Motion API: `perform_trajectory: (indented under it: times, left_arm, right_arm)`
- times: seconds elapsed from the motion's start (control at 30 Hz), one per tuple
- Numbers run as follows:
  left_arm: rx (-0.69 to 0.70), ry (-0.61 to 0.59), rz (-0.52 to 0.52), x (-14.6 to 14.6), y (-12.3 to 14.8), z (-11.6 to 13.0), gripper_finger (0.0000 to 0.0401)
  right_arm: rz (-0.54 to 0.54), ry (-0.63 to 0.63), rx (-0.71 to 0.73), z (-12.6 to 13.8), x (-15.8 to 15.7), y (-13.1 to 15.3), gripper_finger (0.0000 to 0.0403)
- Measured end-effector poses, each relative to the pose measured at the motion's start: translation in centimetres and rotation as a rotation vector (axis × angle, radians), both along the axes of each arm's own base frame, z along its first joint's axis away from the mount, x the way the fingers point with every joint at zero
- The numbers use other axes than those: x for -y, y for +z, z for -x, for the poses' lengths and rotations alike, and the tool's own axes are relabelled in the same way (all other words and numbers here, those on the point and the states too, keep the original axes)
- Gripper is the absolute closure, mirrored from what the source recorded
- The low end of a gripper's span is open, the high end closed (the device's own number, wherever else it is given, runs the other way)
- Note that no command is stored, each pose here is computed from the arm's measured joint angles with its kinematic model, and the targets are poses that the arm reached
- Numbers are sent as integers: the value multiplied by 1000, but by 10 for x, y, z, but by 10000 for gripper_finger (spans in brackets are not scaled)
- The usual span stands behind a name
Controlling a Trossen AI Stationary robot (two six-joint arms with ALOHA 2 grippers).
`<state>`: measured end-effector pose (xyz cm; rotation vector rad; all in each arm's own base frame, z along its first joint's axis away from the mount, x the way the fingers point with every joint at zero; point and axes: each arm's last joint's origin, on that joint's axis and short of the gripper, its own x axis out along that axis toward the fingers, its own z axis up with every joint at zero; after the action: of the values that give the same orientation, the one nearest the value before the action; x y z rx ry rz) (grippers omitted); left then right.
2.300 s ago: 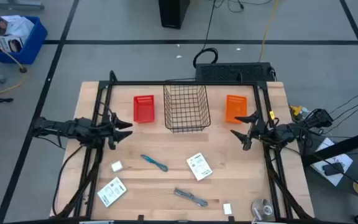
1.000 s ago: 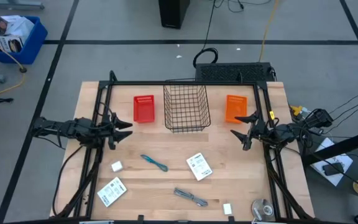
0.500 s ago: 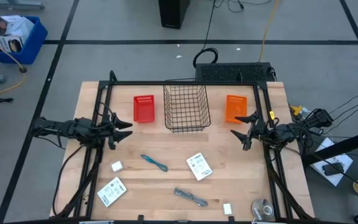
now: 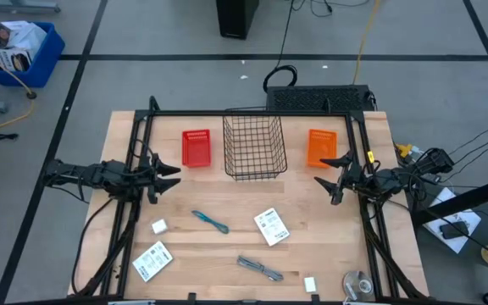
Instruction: Pick and place items into bin
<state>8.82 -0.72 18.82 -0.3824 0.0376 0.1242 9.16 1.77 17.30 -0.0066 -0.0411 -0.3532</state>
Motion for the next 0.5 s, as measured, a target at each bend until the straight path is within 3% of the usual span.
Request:
perform_trajectory:
  times: [0.13, 0.23, 0.33, 0.47, 0.5]
  left_arm:
    - [0, 0, 0, 0, 0, 0, 187]
    - [0, 0, 0, 0, 0, 0, 187]
    - [0, 0, 0, 0, 0, 0, 187]
    - [0, 0, 0, 0, 0, 0, 187]
    - [0, 0, 0, 0, 0, 0, 187]
  right_arm:
    - [-7, 0, 9, 0, 0, 1, 94]
    - [-121, 8, 60, 0, 0, 2, 94]
    - [-356, 46, 177, 0, -1, 6, 94]
    - [-757, 214, 346, 1, -3, 14, 94]
    - [-810, 231, 366, 1, -4, 15, 94]
